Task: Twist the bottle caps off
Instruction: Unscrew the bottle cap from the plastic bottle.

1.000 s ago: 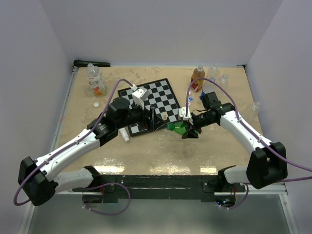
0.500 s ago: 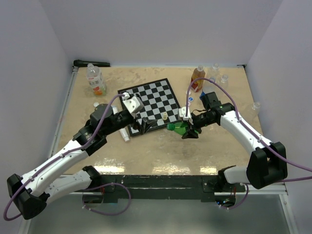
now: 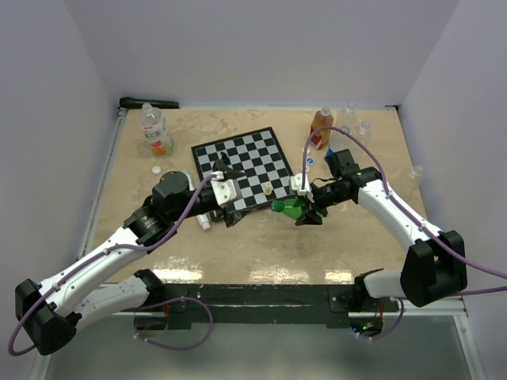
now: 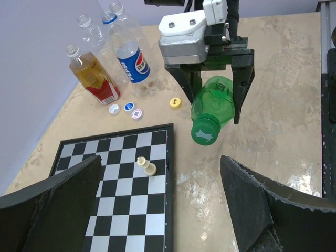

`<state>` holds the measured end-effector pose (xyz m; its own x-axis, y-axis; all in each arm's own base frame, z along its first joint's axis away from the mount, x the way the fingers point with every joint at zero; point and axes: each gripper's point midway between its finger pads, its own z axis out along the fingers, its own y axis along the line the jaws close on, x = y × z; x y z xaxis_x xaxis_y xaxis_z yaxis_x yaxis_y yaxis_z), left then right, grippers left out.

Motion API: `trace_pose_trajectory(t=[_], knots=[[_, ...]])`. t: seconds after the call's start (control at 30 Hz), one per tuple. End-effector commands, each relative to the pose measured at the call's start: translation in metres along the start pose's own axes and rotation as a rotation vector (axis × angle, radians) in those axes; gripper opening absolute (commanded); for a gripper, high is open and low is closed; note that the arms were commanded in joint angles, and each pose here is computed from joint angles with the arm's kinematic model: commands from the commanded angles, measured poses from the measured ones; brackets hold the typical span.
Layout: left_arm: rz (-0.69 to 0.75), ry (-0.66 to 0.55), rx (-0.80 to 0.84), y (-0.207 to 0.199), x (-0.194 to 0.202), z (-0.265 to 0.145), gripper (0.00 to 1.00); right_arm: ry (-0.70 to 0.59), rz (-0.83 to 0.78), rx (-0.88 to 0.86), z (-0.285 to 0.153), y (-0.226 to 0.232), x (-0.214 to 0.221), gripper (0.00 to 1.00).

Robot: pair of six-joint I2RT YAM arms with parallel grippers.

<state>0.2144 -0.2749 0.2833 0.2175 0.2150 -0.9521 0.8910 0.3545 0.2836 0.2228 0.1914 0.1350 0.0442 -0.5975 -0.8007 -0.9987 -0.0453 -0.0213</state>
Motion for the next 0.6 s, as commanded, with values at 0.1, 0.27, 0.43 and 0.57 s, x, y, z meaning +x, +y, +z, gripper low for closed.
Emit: trace_pose_trajectory(t=[0.1,0.27,0.43,0.57], knots=[[0.149,-0.043,0.063,-0.006,-0.005,0.001,0.99,-0.005,-0.019,0.003,-0.003,-0.004,-0.005,0.03],[0.216,-0.027,0.081,-0.006,0.000,0.002,0.99,-0.003,-0.017,0.002,-0.003,-0.003,-0.004,0.03],[0.208,-0.003,0.122,-0.012,0.009,0.007,0.99,-0.004,-0.018,0.001,-0.002,-0.003,-0.004,0.03],[0.198,0.000,0.138,-0.014,0.012,0.009,0.99,-0.004,-0.017,0.000,-0.002,-0.003,-0.004,0.03]])
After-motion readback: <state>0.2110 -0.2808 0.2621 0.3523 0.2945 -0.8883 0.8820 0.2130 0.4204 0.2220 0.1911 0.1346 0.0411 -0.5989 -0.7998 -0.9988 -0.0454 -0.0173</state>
